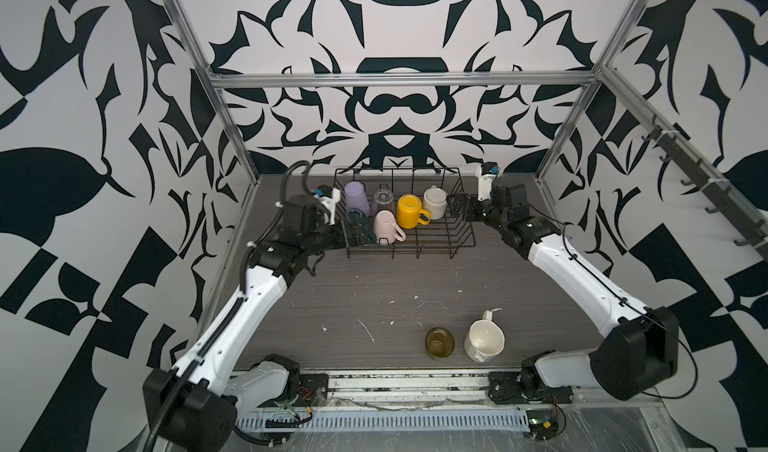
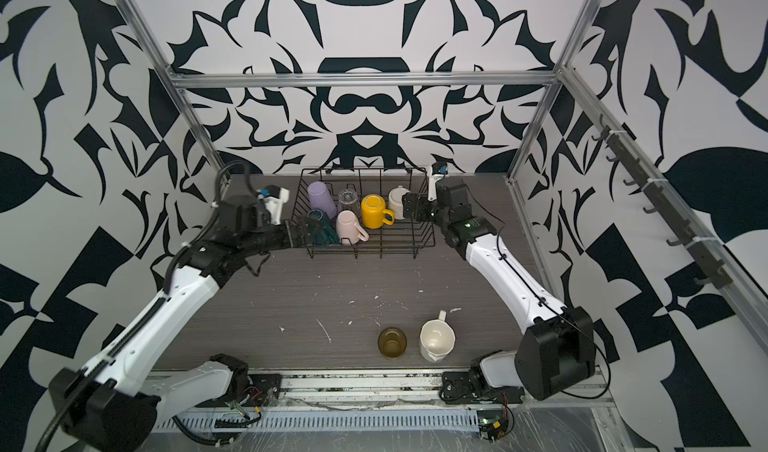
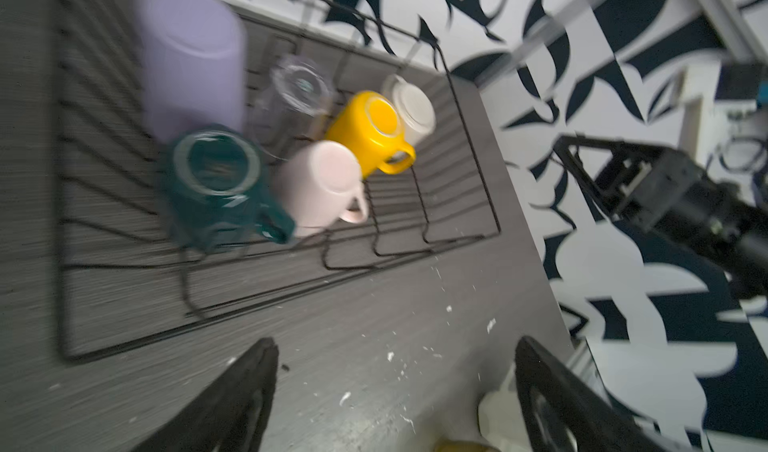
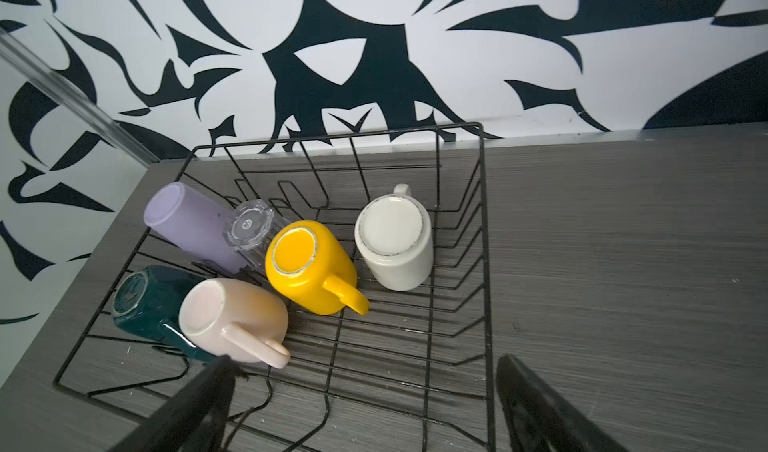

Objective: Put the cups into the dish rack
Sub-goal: 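Open the right gripper and withdraw while the left arm swings toward the table, then reach the left gripper down to the white Simple mug's rim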

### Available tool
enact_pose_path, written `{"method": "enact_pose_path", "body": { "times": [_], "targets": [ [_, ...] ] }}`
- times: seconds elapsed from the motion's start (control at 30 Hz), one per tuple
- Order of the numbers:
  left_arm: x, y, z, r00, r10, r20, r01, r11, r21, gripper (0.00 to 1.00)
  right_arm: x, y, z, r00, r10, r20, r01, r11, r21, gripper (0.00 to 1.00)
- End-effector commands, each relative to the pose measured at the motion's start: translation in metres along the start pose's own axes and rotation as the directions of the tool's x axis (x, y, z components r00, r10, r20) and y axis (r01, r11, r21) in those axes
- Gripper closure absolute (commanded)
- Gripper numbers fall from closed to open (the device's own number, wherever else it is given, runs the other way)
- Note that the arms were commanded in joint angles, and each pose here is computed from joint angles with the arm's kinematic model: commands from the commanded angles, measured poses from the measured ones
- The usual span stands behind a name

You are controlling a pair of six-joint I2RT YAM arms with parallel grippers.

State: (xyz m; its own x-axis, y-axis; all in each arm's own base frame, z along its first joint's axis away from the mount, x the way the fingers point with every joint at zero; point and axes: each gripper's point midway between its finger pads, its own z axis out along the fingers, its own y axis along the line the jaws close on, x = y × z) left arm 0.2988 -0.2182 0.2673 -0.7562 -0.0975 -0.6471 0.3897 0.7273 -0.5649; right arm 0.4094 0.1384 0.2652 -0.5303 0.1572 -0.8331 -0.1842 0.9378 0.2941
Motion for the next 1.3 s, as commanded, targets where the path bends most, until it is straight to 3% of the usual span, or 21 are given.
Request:
{"method": "enact_pose_path", "body": {
  "times": [0.0,0.23,0.37,0.6,0.8,1.03,1.27],
  "targets": [
    [0.026,-0.020,0.017,0.987,0.105,-0.121,-0.107,0.994,-0.007,0.11,-0.007,-0.008,-0.014,0.998,0.036,0.042,-0.037,0.999,0.012,0.01],
    [0.070,-0.072,0.056,0.928,0.258,-0.267,-0.230,0.964,0.132,0.14,0.000,-0.031,-0.031,0.995,0.084,0.061,-0.087,0.995,0.045,0.01],
    [0.091,-0.095,0.069,0.875,0.376,-0.306,-0.340,0.926,0.165,0.14,0.005,-0.045,-0.034,0.990,0.127,0.059,-0.129,0.991,0.044,0.01],
    [0.127,-0.136,0.088,0.800,0.486,-0.352,-0.411,0.871,0.269,0.19,0.018,-0.058,-0.031,0.984,0.175,0.035,-0.177,0.984,0.038,0.01],
    [0.154,-0.158,0.099,0.732,0.557,-0.392,-0.465,0.829,0.310,0.21,0.023,-0.063,-0.033,0.983,0.179,0.027,-0.181,0.982,0.048,0.01],
    [0.186,-0.165,0.109,0.616,0.628,-0.476,-0.564,0.773,0.290,0.21,0.031,-0.071,-0.038,0.986,0.166,0.015,-0.166,0.983,0.080,0.01],
    [0.211,-0.179,0.113,0.585,0.630,-0.511,-0.554,0.770,0.316,0.21,0.040,-0.075,-0.044,0.986,0.165,0.013,-0.166,0.982,0.093,0.01]
  ]
}}
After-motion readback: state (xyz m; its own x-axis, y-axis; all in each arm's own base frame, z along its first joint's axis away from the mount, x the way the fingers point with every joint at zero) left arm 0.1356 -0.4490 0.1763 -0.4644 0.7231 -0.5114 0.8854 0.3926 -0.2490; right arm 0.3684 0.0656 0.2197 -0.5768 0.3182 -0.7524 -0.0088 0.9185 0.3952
